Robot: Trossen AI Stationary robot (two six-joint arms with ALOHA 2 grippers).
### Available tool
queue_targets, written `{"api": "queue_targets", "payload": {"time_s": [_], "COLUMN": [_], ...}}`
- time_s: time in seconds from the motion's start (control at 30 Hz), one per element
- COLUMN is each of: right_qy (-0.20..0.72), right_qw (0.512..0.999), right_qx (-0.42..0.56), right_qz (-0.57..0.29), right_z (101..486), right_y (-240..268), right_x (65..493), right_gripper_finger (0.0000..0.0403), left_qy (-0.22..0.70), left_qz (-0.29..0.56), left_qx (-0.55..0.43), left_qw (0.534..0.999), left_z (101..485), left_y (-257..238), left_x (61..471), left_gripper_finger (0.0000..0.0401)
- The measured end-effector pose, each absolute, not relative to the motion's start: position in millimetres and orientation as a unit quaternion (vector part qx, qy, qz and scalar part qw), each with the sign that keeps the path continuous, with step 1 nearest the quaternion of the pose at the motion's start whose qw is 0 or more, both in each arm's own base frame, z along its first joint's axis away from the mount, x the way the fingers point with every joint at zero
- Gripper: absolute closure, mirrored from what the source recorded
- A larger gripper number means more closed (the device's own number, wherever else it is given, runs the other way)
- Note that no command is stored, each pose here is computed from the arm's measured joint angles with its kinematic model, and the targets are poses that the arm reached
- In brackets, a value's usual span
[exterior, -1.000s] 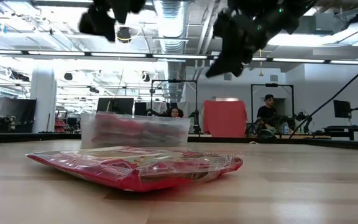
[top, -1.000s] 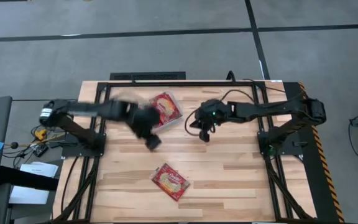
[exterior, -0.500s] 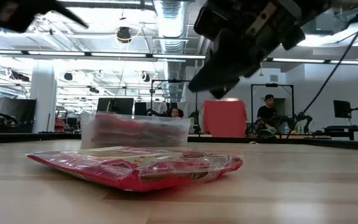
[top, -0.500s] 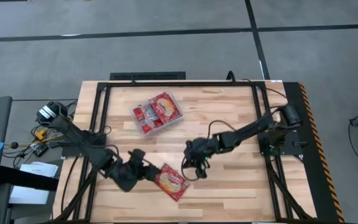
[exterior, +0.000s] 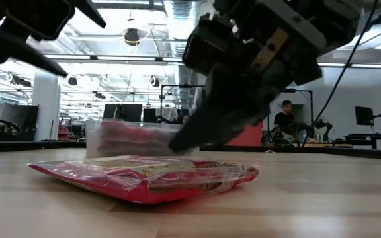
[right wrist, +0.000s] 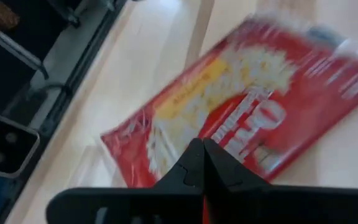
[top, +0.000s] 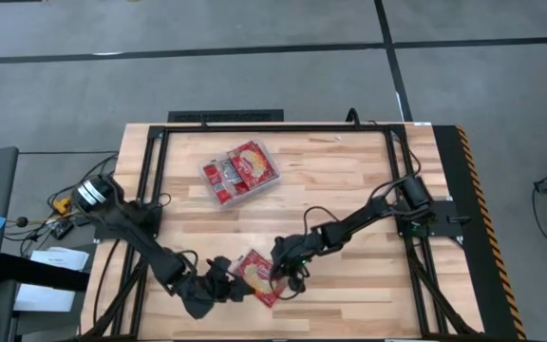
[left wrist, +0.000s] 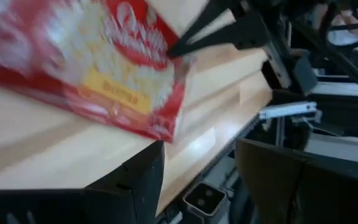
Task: Sort popcorn bags into baskets
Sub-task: Put the red popcorn bag into the transparent bin
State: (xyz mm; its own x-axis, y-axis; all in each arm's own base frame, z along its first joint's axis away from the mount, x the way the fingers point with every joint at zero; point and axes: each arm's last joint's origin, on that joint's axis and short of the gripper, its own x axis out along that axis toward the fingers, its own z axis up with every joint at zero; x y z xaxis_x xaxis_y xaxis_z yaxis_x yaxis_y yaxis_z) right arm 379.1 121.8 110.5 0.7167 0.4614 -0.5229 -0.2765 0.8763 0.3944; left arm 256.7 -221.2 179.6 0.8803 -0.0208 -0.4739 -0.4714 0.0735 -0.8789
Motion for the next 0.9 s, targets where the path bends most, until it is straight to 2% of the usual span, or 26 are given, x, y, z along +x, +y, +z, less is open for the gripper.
{"api": "queue_targets", "payload": {"time_s": [0.13, 0.4, 0.57, 0.73, 0.9], "right_qy": [0.333, 0.365, 0.373, 0.374, 0.373], "right_qw": [0.909, 0.909, 0.906, 0.902, 0.902], "right_qx": [0.153, 0.168, 0.182, 0.206, 0.211], "right_qz": [0.197, 0.114, 0.085, 0.063, 0.051], "right_z": [101, 101, 100, 100, 99], "right_y": [128, 109, 91, 78, 69], "right_x": [388, 393, 396, 398, 399], "right_gripper_finger": [0.0382, 0.0386, 0.0385, 0.0374, 0.0385], "left_qy": [0.178, 0.183, 0.173, 0.116, 0.089], "left_qz": [0.134, 0.146, 0.189, 0.265, 0.319], "left_qx": [-0.680, -0.690, -0.687, -0.682, -0.669], "left_qw": [0.698, 0.685, 0.680, 0.672, 0.665], "left_z": [164, 147, 139, 130, 123], "left_y": [-235, -243, -235, -224, -211], "left_x": [262, 263, 264, 259, 255], "left_gripper_finger": [0.0216, 0.0216, 0.0216, 0.0216, 0.0216]}}
